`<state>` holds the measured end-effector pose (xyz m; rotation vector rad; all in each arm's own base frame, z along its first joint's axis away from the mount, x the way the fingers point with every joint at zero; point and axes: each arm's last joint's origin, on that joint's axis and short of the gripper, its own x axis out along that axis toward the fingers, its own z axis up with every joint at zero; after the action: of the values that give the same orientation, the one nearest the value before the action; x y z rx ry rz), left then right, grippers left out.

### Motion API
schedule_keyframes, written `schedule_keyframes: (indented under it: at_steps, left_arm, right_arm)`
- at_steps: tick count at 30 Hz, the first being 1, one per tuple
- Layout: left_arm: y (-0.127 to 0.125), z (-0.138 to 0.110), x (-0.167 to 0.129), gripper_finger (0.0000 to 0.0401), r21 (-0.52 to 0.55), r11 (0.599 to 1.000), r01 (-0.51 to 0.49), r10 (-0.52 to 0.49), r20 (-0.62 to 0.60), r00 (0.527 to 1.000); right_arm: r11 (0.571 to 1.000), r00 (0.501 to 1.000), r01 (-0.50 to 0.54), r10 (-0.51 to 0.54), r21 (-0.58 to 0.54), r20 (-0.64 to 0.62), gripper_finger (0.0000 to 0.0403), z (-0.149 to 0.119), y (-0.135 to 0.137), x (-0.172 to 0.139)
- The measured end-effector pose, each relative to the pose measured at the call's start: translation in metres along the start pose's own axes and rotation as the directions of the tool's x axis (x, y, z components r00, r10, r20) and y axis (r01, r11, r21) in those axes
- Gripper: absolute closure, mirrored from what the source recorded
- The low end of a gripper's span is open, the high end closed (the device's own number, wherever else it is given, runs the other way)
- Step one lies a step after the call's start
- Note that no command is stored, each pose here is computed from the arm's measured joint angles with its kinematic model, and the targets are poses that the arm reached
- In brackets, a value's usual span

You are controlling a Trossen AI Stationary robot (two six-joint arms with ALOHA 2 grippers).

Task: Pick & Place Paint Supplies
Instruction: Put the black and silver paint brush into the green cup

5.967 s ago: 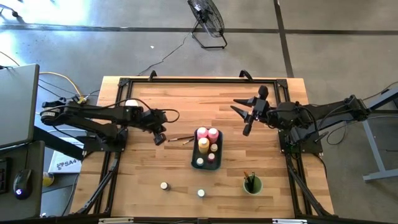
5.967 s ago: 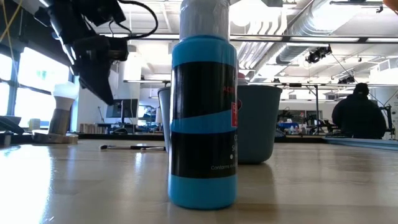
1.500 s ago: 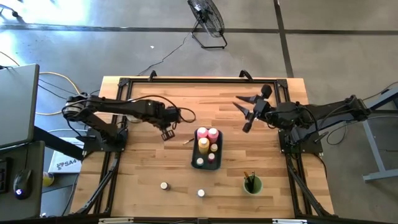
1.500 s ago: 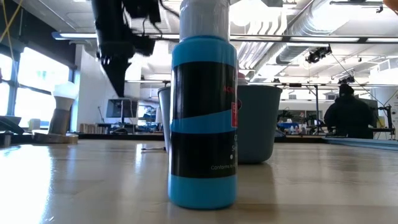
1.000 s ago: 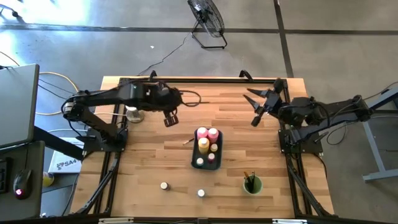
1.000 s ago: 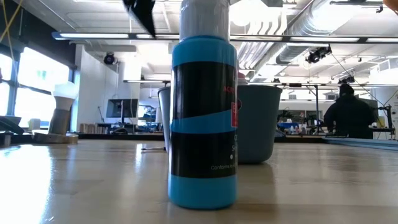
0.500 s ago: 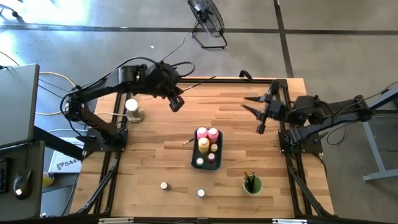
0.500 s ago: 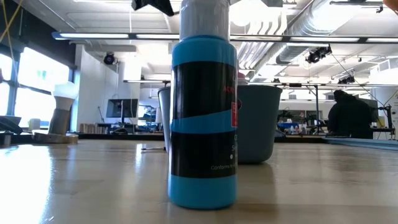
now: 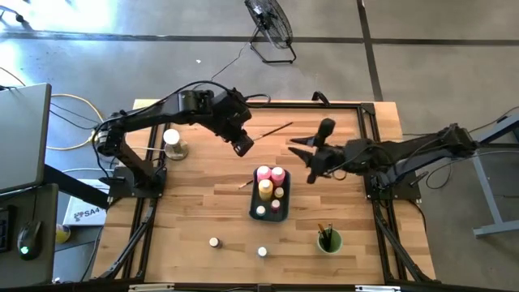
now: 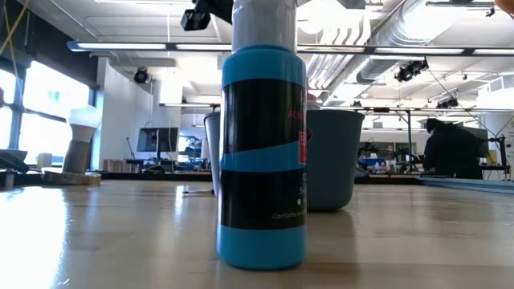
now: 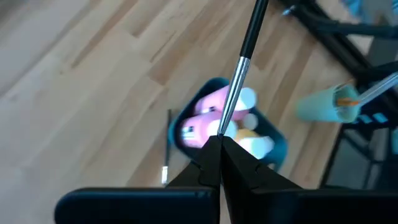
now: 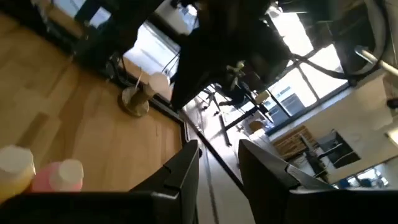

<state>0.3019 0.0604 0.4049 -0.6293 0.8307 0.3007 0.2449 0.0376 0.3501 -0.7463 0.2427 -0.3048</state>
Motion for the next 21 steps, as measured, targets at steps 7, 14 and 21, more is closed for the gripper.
schedule_keyframes:
  at_steps: [7, 14, 21]
  left_arm:
    - [-0.002, -0.001, 0.000, 0.0401, -0.107, 0.992, 0.070, -0.074, -0.036, 0.997]
    - [-0.003, -0.001, 0.000, 0.0401, -0.127, 0.988, 0.084, -0.091, -0.047, 0.995]
    - [-0.003, -0.001, 0.000, 0.0401, -0.141, 0.986, 0.085, -0.093, -0.048, 0.995]
  right_arm:
    - [0.965, 0.997, -0.052, 0.036, -0.257, -0.066, 0.0295, -0.006, 0.025, 0.024]
    - [0.901, 0.993, 0.036, -0.079, -0.433, -0.082, 0.0295, -0.004, 0.036, 0.042]
    - [0.866, 0.988, 0.127, -0.155, -0.484, -0.018, 0.0295, 0.004, 0.031, 0.045]
